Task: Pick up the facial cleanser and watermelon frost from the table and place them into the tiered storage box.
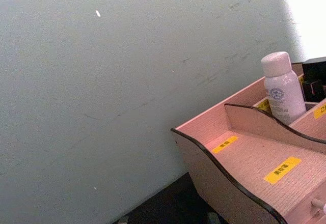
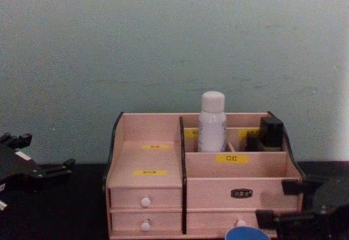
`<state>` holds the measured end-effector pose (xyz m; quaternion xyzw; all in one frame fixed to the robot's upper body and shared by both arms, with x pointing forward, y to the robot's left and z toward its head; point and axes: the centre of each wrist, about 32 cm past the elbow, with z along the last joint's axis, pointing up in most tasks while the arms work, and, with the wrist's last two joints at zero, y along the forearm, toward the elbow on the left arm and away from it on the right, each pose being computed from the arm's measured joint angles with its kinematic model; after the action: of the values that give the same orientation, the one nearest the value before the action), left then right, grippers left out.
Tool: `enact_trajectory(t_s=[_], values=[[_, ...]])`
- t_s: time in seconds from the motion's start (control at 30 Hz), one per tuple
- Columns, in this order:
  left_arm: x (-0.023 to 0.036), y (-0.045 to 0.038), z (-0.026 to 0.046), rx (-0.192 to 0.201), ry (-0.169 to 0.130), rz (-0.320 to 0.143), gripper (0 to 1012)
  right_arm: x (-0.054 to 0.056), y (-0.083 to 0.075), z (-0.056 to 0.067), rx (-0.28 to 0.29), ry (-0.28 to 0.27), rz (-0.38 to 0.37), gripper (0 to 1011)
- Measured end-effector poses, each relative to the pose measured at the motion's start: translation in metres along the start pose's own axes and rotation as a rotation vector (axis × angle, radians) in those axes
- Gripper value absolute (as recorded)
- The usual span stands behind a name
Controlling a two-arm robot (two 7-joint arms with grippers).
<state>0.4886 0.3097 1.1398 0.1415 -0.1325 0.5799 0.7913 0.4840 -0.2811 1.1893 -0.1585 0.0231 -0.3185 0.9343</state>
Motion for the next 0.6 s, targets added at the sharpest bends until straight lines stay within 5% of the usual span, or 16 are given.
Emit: enact_trajectory(t_s=[0.6], values=[[0.0,0.0,0.0,0.0,0.0,0.0,1001,-0.007,0.014,-0.014,-0.095,0.017,0.027,1000]])
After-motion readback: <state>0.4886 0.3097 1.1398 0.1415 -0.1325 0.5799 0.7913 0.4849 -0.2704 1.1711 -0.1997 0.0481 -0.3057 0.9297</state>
